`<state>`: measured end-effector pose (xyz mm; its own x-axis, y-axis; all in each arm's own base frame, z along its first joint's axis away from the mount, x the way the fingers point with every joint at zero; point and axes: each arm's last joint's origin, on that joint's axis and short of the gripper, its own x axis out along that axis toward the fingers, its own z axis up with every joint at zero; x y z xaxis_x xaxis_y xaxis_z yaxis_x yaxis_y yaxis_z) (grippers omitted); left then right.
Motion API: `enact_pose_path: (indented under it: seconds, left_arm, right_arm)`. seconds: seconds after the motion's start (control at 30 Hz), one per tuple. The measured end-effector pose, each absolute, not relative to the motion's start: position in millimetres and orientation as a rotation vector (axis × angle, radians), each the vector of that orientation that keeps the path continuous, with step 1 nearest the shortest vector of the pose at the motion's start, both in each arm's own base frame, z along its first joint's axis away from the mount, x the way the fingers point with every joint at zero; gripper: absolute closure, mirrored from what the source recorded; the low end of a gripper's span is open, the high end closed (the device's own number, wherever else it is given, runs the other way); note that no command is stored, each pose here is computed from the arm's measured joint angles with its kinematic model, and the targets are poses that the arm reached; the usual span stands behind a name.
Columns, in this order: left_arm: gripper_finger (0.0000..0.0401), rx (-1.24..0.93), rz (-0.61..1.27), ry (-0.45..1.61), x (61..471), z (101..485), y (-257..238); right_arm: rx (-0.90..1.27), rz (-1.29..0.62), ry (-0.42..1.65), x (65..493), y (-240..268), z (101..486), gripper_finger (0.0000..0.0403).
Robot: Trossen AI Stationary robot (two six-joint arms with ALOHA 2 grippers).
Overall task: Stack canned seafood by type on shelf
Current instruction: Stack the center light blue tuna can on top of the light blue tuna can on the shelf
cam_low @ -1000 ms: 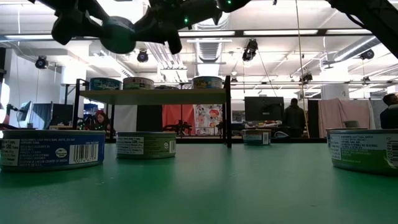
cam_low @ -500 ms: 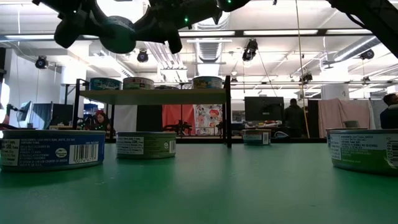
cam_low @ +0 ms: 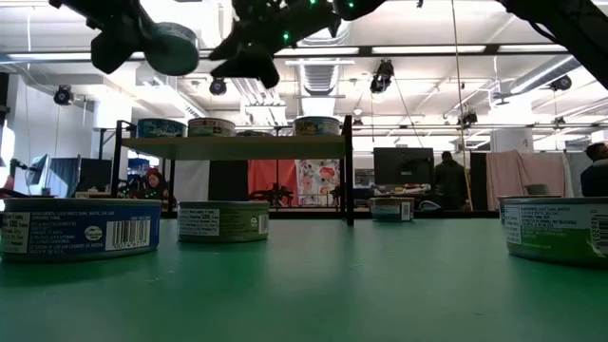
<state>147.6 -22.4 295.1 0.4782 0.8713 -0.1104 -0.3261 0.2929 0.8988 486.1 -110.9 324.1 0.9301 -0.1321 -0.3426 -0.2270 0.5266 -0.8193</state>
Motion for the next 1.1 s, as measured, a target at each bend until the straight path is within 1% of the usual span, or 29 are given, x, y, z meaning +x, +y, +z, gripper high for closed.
enact_pose_path:
  seconds: [0.2, 0.4, 0.57, 0.63, 0.8, 1.1]
  left_arm:
    - [0.0277, 0.916, 0.928, 0.74, 148, 290, -10]
    - [0.0277, 0.919, 0.923, 0.858, 159, 282, 6]
    - [0.0277, 0.959, 0.807, 1.0, 159, 277, 10]
    - [0.0277, 0.961, 0.801, 1.041, 155, 274, 11]
    - [0.0277, 0.906, 0.831, 1.017, 149, 276, 11]
    - [0.0277, 0.932, 0.824, 1.059, 147, 273, 12]
  right_arm:
    - [-0.946, 0.021, 0.495, 474, -126, 326, 0.0135]
    - [-0.824, 0.004, 0.532, 452, -143, 342, 0.014]
    - [-0.755, 0.019, 0.543, 440, -144, 352, 0.015]
    - [-0.746, 0.033, 0.563, 438, -142, 351, 0.0154]
    - [-0.746, 0.044, 0.578, 437, -142, 350, 0.016]
    - [-0.746, 0.047, 0.583, 437, -142, 348, 0.0153]
